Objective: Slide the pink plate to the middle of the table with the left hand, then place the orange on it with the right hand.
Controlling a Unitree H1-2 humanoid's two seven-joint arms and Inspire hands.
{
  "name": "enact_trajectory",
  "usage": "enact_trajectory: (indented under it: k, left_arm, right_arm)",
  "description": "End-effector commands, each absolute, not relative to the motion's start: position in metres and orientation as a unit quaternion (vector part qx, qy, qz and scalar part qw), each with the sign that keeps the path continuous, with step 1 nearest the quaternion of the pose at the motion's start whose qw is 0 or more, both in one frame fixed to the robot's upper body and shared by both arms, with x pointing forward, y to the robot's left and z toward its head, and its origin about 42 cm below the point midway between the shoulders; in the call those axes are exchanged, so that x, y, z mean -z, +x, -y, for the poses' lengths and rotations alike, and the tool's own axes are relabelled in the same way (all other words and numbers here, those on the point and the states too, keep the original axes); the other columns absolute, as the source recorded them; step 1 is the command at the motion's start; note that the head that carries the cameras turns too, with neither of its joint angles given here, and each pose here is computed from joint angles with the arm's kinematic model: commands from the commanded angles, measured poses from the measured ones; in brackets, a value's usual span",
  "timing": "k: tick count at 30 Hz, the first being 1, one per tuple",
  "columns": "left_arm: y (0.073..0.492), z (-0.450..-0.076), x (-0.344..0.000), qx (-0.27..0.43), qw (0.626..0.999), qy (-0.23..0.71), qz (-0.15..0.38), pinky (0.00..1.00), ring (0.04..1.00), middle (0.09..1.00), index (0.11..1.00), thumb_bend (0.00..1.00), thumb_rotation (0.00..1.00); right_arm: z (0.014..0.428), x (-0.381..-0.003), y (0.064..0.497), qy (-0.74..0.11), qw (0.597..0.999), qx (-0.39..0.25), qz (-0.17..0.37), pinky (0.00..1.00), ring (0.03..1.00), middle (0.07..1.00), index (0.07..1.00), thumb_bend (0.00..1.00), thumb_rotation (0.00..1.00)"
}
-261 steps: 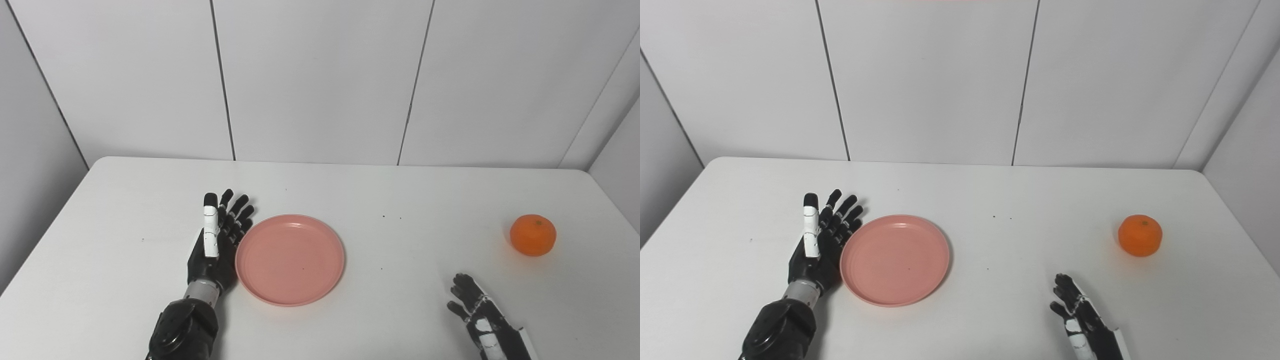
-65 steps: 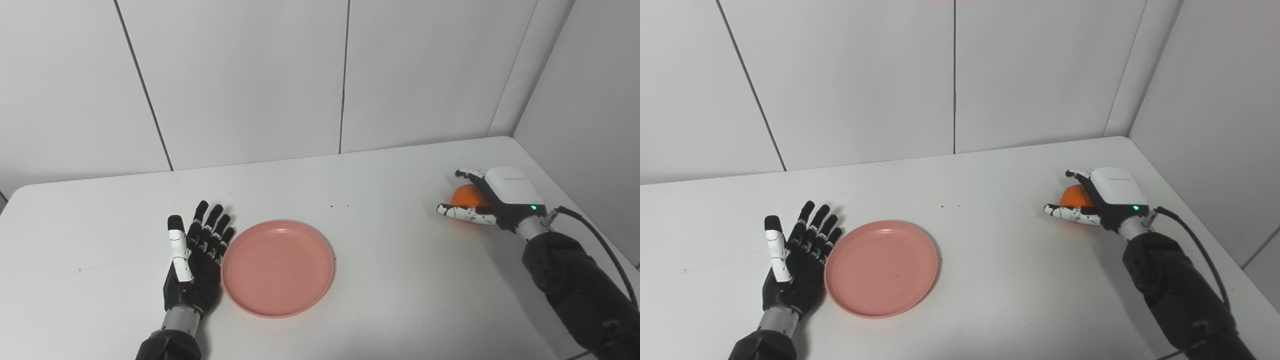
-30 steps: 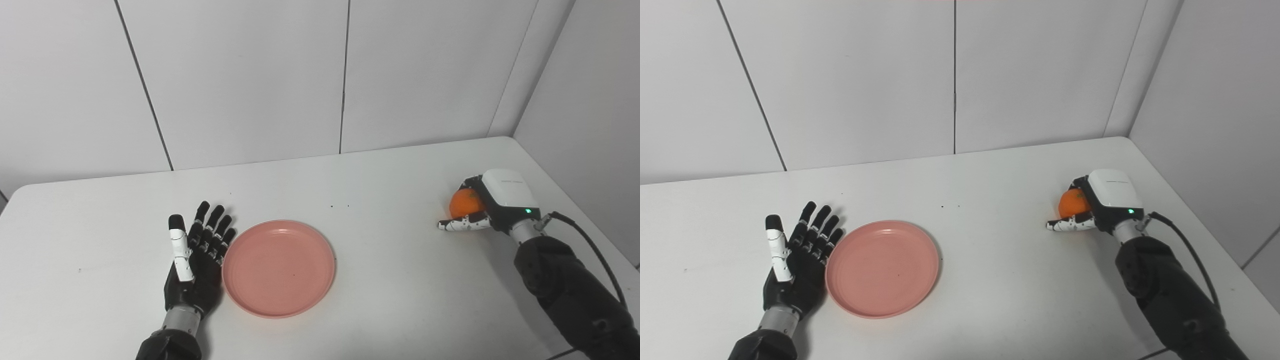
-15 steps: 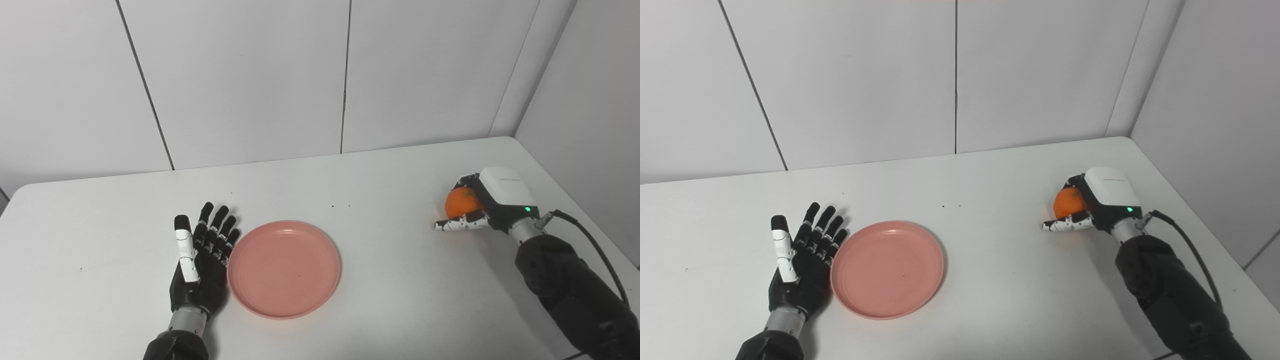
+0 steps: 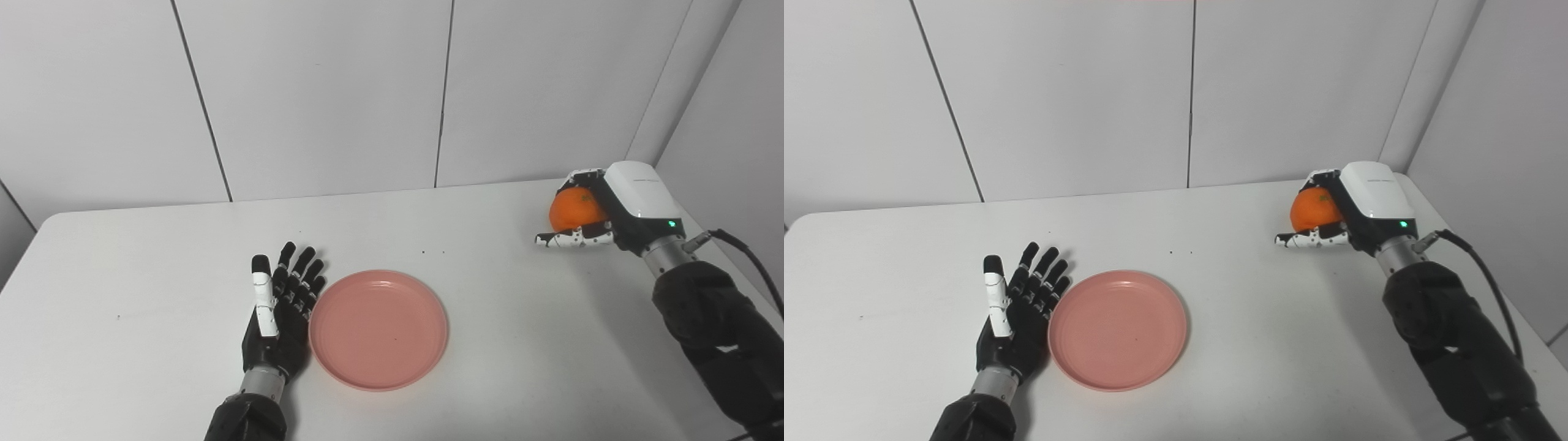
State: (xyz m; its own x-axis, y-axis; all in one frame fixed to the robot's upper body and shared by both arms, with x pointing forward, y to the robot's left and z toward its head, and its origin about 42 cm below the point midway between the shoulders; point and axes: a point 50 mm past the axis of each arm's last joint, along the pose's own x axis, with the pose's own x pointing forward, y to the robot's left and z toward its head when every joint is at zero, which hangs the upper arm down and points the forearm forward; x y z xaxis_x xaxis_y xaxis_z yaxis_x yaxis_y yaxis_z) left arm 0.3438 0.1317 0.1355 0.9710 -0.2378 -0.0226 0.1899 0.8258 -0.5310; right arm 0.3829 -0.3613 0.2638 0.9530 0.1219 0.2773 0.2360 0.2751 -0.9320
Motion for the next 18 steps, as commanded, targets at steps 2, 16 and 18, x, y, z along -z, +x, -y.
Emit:
enact_trajectory:
  k: [2,16,18]
  left_arm:
    - [0.337,-0.126,-0.122,0.099,0.954,-0.273,-0.077,1.0,0.951,0.946,1.0,0.86,0.89]
    - [0.337,-0.116,-0.123,0.1,0.953,-0.273,-0.08,1.0,0.959,0.947,1.0,0.85,0.89]
    - [0.337,-0.114,-0.123,0.1,0.954,-0.272,-0.08,1.0,0.957,0.943,1.0,0.86,0.89]
  right_arm:
    - [0.346,-0.305,0.385,-0.594,0.771,0.051,0.225,0.11,0.157,0.22,0.247,0.67,0.37]
    - [0.3,-0.338,0.375,-0.558,0.772,0.015,0.304,0.11,0.15,0.219,0.256,0.65,0.35]
    - [0.295,-0.341,0.373,-0.554,0.773,0.008,0.31,0.11,0.149,0.219,0.26,0.65,0.35]
